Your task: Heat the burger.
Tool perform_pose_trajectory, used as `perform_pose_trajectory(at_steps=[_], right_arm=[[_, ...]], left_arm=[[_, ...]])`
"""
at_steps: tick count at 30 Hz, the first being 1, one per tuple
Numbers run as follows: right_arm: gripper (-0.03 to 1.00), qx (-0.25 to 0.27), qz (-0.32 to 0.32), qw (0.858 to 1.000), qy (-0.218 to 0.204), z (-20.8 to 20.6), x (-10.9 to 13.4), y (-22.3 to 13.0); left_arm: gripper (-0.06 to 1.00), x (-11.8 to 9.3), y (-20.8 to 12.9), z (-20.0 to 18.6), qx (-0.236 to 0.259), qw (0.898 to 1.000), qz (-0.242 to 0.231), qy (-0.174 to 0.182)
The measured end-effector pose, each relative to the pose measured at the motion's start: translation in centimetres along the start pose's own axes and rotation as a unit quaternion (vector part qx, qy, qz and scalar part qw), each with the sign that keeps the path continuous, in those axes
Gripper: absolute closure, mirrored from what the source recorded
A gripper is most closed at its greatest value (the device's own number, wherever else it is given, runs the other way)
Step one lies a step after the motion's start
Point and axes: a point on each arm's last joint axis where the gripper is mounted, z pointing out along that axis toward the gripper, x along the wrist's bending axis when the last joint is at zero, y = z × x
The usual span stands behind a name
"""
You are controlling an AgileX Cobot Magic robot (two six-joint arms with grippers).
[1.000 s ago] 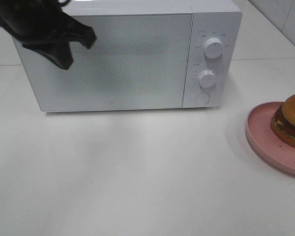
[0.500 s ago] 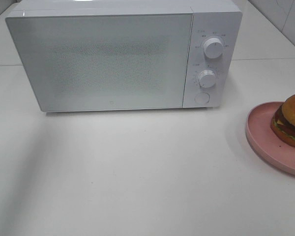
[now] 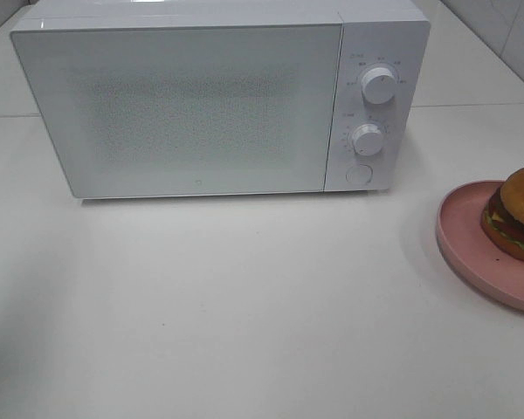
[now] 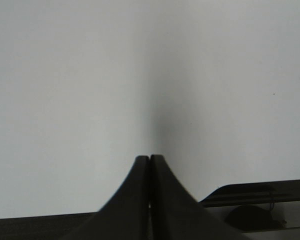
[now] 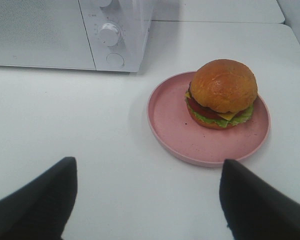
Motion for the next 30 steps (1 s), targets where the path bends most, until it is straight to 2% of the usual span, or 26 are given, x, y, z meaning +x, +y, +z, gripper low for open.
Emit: perform_pose_trajectory(at_steps=[1, 3, 6, 11, 12, 13, 15, 16, 18, 21, 23, 25, 26, 30], right_arm=[[0.21, 0.0, 0.0, 1.0, 0.0, 0.0, 0.0, 0.0], [0.21, 0.0, 0.0, 1.0, 0.0, 0.0, 0.0, 0.0], [0.21, 0.0, 0.0, 1.0, 0.0, 0.0, 0.0, 0.0], [0.21, 0.0, 0.0, 1.0, 0.0, 0.0, 0.0, 0.0], [0.21, 0.0, 0.0, 1.0, 0.0, 0.0, 0.0, 0.0], [0.21, 0.0, 0.0, 1.0, 0.0, 0.0, 0.0, 0.0], [0.21, 0.0, 0.0, 1.0, 0.0, 0.0, 0.0, 0.0], [0.21, 0.0, 0.0, 1.0, 0.0, 0.0, 0.0, 0.0], [0.21, 0.0, 0.0, 1.0, 0.0, 0.0, 0.0, 0.0], [0.21, 0.0, 0.0, 1.0, 0.0, 0.0, 0.0, 0.0], [0.21, 0.0, 0.0, 1.0, 0.0, 0.0, 0.0, 0.0], [0.21, 0.0, 0.0, 1.0, 0.0, 0.0, 0.0, 0.0], [0.21, 0.0, 0.0, 1.0, 0.0, 0.0, 0.0, 0.0], [0.21, 0.0, 0.0, 1.0, 0.0, 0.0, 0.0, 0.0]], left_arm=[[0.94, 0.2, -1.6, -0.3, -0.01, 1.0, 0.0, -0.001], [0.94, 0.4, -2.4, -0.5, -0.017, 1.0, -0.001, -0.002], [0.94, 0.8, -5.4, -1.6, -0.062, 0.998, -0.003, -0.009], [0.94, 1.2, -7.7, -2.7, -0.111, 0.994, -0.001, -0.016], [0.94, 1.4, -8.8, -3.3, -0.14, 0.99, 0.007, -0.019], [0.94, 1.4, -8.8, -3.3, -0.14, 0.99, 0.007, -0.019], [0.94, 1.6, -10.5, -3.9, -0.183, 0.983, 0.019, -0.022], [0.94, 1.6, -10.5, -3.9, -0.183, 0.983, 0.019, -0.022], [0.94, 1.8, -11.9, -3.9, -0.216, 0.976, 0.026, -0.026], [0.94, 1.8, -12.8, -3.7, -0.235, 0.971, 0.032, -0.032], [0.94, 1.7, -14.1, -3.4, -0.267, 0.962, 0.047, -0.043], [0.94, 1.7, -14.4, -3.3, -0.275, 0.959, 0.054, -0.048], [0.94, 1.5, -15.1, -3.0, -0.296, 0.951, 0.069, -0.058], [0.94, 1.3, -15.3, -2.7, -0.309, 0.945, 0.085, -0.067]])
